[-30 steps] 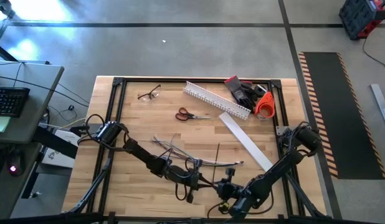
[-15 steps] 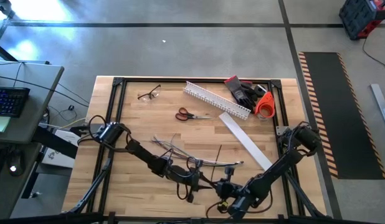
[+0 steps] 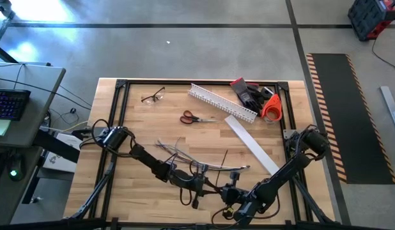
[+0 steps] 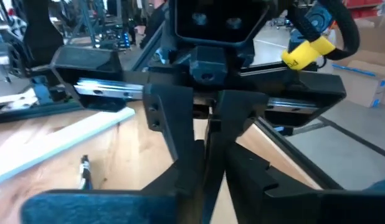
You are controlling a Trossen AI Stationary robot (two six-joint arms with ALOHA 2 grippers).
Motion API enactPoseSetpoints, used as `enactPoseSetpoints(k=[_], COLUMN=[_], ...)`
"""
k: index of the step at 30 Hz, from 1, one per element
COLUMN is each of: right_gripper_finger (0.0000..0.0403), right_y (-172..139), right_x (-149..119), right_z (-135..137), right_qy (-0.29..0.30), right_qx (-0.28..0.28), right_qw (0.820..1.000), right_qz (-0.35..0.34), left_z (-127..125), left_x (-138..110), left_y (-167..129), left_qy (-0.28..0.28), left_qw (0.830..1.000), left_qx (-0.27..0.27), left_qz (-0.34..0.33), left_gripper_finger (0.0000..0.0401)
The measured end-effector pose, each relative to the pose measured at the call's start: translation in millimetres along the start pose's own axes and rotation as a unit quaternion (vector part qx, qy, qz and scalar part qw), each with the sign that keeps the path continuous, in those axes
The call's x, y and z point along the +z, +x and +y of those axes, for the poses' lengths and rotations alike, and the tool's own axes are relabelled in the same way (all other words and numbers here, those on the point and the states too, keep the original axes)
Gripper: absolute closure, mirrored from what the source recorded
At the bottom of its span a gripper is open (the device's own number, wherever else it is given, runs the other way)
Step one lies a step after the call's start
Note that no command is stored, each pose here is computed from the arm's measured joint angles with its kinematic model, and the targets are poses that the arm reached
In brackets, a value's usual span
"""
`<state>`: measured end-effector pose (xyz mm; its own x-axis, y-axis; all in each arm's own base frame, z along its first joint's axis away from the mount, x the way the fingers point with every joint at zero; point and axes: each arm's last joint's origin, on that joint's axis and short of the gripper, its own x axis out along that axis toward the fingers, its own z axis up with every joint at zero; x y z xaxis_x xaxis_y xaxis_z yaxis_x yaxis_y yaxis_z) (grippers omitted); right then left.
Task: Ziptie cables
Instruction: Wrap the cable wires with a black ziptie
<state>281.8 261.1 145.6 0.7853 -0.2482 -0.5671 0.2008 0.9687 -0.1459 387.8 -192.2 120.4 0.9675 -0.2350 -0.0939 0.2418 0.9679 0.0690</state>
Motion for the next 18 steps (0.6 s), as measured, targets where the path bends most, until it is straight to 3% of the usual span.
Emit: enactPoseSetpoints(k=[4, 10, 18], right_gripper_finger=[0.0403, 0.0403, 0.0381], right_y=[0.0, 0.0, 0.0], right_x=[0.0, -0.1, -0.8], right_z=[0.0, 0.1, 1.0], right_qy=[0.0, 0.0, 0.002], right_qx=[0.0, 0.002, 0.018], right_qw=[1.0, 1.0, 1.0], right_qz=[0.0, 0.002, 0.014], left_z=[-3.6, -7.8, -3.6], left_x=[0.2, 1.2, -1.2], left_y=[-1.1, -2.4, -1.2], left_qy=[0.012, 0.018, -0.031], left_qw=[1.0, 1.0, 0.999], left_qx=[0.015, 0.026, 0.021], left_qz=[0.0, -0.003, 0.007], left_gripper_finger=[0.0395, 0.0401, 0.0401])
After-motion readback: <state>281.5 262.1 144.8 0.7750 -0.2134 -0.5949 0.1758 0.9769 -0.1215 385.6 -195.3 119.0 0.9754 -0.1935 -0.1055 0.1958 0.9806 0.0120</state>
